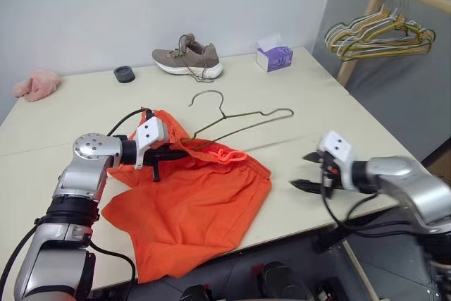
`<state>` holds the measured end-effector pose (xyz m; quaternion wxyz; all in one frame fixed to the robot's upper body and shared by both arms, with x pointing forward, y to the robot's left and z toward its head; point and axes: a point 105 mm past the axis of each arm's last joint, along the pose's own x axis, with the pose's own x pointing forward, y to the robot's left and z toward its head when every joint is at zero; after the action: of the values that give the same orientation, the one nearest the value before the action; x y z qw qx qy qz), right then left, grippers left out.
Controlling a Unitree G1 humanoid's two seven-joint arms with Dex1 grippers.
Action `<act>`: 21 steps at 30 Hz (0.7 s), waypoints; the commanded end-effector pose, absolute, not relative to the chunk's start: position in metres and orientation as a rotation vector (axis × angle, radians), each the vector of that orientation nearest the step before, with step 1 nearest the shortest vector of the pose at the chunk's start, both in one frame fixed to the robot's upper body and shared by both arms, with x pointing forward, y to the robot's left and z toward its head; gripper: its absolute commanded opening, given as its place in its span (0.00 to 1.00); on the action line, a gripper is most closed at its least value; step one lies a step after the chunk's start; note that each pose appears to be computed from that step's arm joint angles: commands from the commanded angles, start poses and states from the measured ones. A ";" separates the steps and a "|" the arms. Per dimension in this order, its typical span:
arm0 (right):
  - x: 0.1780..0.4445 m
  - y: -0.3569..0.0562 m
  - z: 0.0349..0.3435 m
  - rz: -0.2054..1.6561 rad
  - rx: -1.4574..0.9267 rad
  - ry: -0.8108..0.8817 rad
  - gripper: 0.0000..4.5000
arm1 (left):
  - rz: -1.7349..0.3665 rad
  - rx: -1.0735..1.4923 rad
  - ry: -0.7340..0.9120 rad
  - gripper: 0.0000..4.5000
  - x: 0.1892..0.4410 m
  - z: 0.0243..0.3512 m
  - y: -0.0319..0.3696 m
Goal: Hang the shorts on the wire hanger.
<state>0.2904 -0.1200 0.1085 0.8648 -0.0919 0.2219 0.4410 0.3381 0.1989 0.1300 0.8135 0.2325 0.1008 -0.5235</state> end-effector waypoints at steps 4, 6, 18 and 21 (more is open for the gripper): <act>0.300 -0.103 0.109 0.814 -0.102 0.448 0.99 | -1.093 0.494 0.152 0.00 0.337 0.148 0.199; 0.302 -0.099 0.104 0.805 -0.107 0.450 0.99 | -1.093 0.492 0.153 0.00 0.337 0.149 0.199; 0.306 -0.077 0.078 0.815 -0.132 0.482 0.78 | -1.083 0.475 0.152 0.00 0.334 0.151 0.197; 0.308 -0.074 0.077 0.805 -0.127 0.467 0.53 | -1.078 0.454 0.147 0.00 0.333 0.153 0.197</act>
<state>0.3042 -0.0781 0.0679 0.8855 -0.0549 0.2522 0.3864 0.3322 0.1939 0.1322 0.8226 0.2093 0.1028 -0.5186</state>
